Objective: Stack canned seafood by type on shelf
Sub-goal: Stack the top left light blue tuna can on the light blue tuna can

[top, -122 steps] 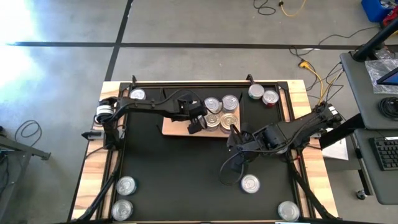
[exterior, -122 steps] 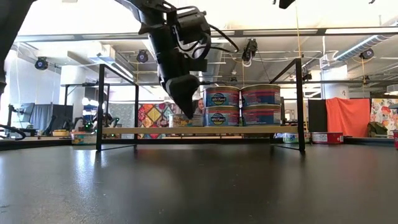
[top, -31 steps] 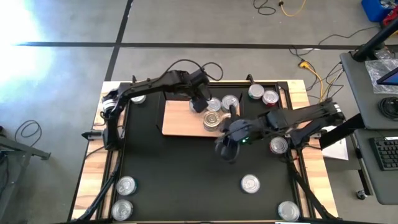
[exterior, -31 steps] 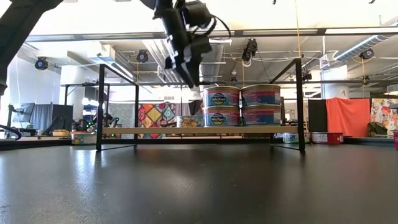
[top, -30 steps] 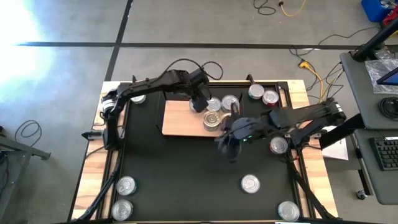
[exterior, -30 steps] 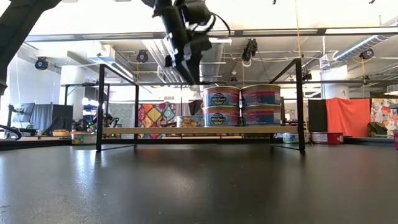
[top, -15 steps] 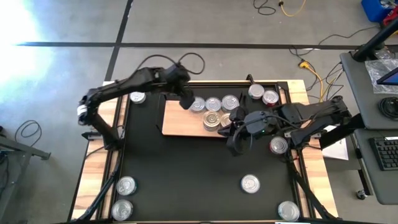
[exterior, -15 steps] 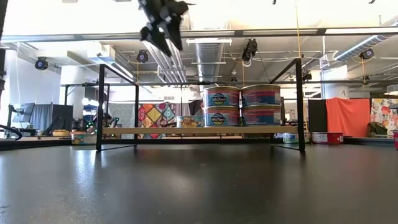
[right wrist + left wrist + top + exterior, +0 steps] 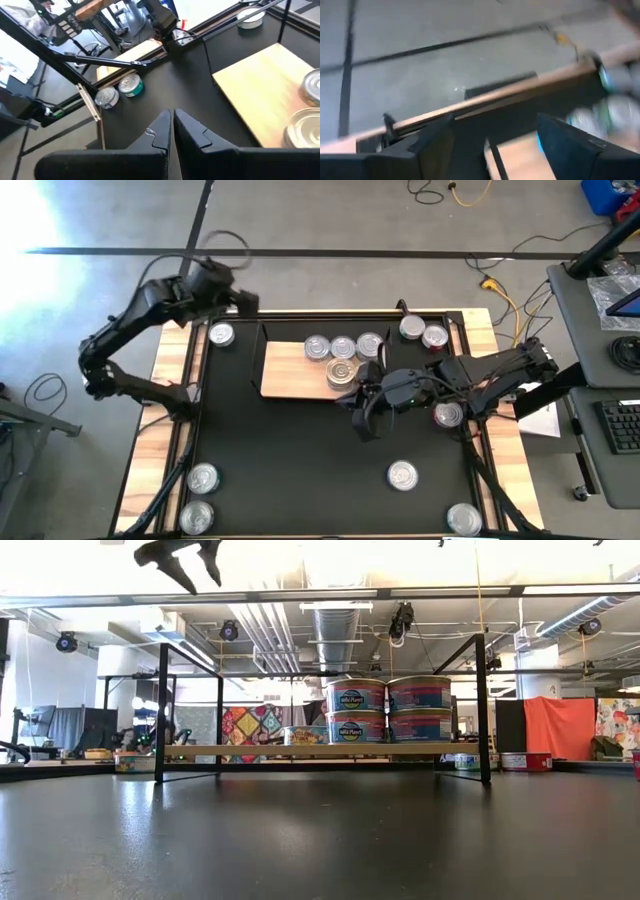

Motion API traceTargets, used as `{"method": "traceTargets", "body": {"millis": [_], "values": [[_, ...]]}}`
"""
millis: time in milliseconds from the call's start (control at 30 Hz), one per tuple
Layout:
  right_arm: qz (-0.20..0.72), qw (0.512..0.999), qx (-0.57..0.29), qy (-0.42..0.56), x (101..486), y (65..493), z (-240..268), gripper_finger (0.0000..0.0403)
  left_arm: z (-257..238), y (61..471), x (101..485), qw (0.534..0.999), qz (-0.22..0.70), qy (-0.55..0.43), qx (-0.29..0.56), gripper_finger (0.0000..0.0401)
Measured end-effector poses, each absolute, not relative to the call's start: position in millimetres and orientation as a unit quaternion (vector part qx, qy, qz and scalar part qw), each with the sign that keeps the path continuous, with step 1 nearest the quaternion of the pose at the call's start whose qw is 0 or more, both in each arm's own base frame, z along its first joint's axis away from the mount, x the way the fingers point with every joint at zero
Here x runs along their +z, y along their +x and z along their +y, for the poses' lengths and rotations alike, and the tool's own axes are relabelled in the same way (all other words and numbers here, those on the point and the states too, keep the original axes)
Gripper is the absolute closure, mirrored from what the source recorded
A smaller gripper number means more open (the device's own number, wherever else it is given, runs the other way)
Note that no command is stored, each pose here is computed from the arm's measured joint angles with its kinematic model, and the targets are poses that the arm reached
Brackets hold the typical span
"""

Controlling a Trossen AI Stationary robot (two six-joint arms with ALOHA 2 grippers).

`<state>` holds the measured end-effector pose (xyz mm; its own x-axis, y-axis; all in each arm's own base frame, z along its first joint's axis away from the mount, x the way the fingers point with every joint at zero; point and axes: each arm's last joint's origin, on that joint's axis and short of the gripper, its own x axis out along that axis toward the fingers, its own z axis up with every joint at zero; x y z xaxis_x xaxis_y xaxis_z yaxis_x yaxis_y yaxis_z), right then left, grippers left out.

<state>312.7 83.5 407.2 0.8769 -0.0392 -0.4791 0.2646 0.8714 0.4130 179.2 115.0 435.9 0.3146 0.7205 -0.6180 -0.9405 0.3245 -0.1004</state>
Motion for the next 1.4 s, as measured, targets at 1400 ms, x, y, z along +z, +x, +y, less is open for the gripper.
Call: {"method": "traceTargets", "body": {"millis": [1400], "values": [[0.207, 0.924, -0.089, 0.308, 430.4, 286.0, 63.0, 0.0390, 181.4, 136.9, 288.8, 0.317, -0.168, -0.616, 0.701, 0.0231]]}}
